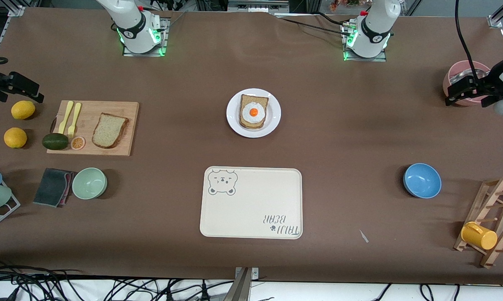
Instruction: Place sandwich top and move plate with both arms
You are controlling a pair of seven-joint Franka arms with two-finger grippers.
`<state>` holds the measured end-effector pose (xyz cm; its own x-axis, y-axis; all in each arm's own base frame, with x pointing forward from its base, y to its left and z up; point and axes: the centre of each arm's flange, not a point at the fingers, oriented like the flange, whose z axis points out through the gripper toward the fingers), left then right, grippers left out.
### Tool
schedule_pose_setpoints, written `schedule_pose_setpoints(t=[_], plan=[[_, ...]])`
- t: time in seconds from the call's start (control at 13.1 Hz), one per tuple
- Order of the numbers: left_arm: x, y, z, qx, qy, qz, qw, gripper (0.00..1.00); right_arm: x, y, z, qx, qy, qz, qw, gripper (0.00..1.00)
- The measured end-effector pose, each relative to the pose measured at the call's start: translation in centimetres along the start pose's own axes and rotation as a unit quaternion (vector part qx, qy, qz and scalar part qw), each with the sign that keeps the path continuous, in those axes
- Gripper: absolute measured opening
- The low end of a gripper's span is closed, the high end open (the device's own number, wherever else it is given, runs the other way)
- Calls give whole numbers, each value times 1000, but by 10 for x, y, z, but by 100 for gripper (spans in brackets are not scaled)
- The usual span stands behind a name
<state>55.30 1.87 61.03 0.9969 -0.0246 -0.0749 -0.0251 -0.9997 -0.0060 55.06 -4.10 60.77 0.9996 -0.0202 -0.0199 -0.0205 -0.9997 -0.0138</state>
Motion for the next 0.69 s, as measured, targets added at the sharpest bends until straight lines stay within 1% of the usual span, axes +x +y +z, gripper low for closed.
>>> schedule_pose_setpoints(t=[0.08, 0.15, 0.46, 0.69], plan=[[0, 0, 0, 0, 0, 0, 1000, 96, 0, 0, 0, 0, 0, 0, 1000, 100], [0, 0, 0, 0, 0, 0, 1000, 99, 0, 0, 0, 0, 0, 0, 1000, 100], [-1, -15, 0, -1, 0, -13, 1000, 100, 0, 0, 0, 0, 0, -1, 1000, 100], [-1, -12, 0, -1, 0, -10, 1000, 100, 0, -1, 0, 0, -1, -1, 1000, 100]])
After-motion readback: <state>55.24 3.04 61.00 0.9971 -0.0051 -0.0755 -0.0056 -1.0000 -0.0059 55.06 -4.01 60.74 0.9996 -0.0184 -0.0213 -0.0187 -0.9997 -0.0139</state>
